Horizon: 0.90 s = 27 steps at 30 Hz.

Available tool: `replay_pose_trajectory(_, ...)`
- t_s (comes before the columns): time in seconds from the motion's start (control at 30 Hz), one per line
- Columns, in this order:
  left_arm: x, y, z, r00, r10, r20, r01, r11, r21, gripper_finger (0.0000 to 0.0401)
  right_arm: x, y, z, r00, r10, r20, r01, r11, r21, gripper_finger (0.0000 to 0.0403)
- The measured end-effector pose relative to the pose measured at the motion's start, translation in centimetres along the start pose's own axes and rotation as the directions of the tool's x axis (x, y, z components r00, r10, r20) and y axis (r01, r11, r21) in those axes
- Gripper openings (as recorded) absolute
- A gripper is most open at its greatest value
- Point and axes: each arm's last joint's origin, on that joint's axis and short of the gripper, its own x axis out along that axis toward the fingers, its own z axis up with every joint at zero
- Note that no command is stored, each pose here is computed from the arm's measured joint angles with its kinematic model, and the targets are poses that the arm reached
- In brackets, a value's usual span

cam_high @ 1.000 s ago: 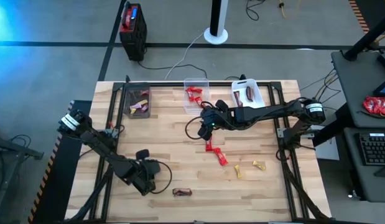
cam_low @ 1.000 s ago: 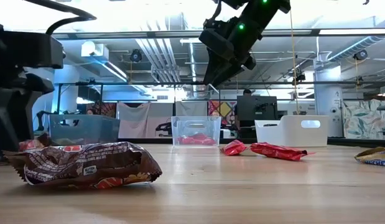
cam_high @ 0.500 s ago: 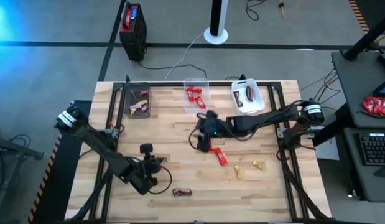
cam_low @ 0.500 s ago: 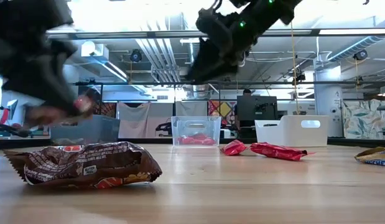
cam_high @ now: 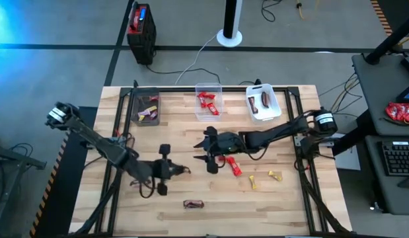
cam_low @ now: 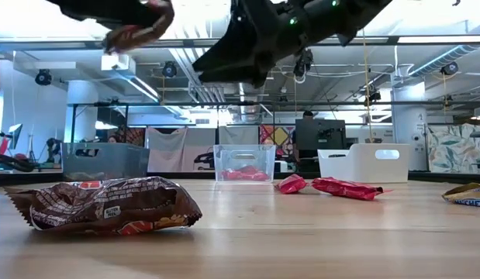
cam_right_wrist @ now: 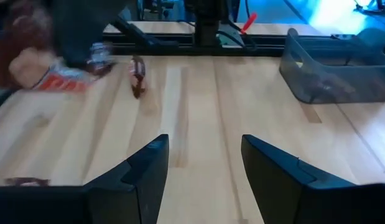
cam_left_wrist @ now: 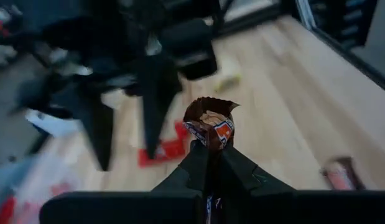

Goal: Sort candy by brand, put in halloween buckets
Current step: Put the brown chocolate bar into the white bin

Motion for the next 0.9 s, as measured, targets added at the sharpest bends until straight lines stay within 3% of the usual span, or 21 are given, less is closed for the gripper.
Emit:
replay_pose_trajectory(0.17,-0.2,1.9,-2.3,0.990,0.126,0.069,-0.121,0.990,-0.070,0.0002,-0.7,0.7,0.8,0.999,0.019,0.030,-0.020,0.999,0.038,0.0196)
replay_pose_trajectory(0.3,0.0,2.6,-3.3,0.977,0.168,0.130,-0.150,0.979,-0.138,0.0002,-0.5,0.7,1.2,0.996,0.015,0.088,-0.021,0.997,0.068,0.0196)
replay_pose_trajectory(0.47,0.5,2.6,-3.7,0.976,0.185,0.117,-0.170,0.977,-0.125,0.0002,-0.4,0.7,1.5,0.989,-0.007,0.147,-0.004,0.997,0.075,0.0196)
replay_pose_trajectory(0.6,0.9,2.6,-4.3,0.961,0.268,0.073,-0.259,0.960,-0.109,0.0002,-0.6,0.7,2.2,0.981,-0.007,0.193,-0.009,0.996,0.083,0.0196)
replay_pose_trajectory(0.9,1.7,2.5,-3.1,0.943,0.296,0.155,-0.288,0.955,-0.074,0.0002,0.2,0.6,1.6,0.979,-0.010,0.203,-0.017,0.992,0.127,0.0196)
